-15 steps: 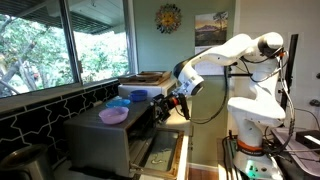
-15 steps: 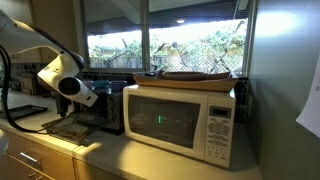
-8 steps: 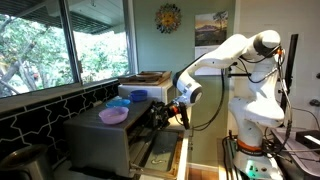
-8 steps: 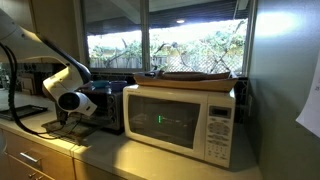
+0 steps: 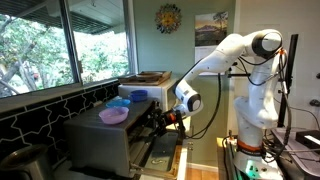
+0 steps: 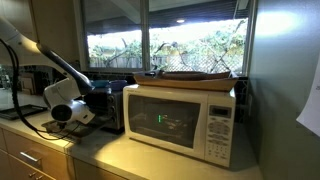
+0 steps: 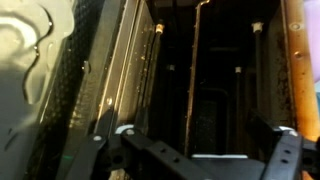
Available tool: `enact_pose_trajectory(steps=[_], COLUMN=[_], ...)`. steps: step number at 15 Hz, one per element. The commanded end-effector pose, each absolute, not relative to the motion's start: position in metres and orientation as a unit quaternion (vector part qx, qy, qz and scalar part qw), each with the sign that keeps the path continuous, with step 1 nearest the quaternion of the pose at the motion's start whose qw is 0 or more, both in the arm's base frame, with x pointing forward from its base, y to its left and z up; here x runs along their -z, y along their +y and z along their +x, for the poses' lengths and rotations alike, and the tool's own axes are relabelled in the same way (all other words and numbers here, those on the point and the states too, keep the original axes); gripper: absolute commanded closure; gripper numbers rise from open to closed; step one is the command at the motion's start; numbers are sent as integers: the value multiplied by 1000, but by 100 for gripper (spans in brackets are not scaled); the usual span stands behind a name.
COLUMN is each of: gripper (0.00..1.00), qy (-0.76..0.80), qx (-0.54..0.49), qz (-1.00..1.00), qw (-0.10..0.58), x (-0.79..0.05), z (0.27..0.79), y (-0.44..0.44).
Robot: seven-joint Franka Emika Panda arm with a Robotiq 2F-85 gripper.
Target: Pull out the rack from the toaster oven and put the purple bowl on the rack.
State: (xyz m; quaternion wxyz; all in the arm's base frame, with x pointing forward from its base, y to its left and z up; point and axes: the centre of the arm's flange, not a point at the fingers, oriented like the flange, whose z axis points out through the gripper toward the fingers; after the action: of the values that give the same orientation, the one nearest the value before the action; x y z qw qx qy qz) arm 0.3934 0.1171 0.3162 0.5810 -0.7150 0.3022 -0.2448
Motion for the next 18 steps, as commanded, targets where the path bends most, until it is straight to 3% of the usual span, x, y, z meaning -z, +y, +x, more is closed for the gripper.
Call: enact_pose_trajectory(steps=[1,7,13,14,15,17,18], gripper=[0,2,30,42,48,52,47], qy=[332,340,330,331,333,337,339], qx=[277,312,319,318,318,318,318], qz=[-688,-661,-660,-661,-661,-661,-662], qw=[583,591,595,594,592,590,589], x=[-302,-303,-297,-296,-296,-294,-293], z=[401,422,423,423,424,427,428], y=[124,106,101,101,100,98,98])
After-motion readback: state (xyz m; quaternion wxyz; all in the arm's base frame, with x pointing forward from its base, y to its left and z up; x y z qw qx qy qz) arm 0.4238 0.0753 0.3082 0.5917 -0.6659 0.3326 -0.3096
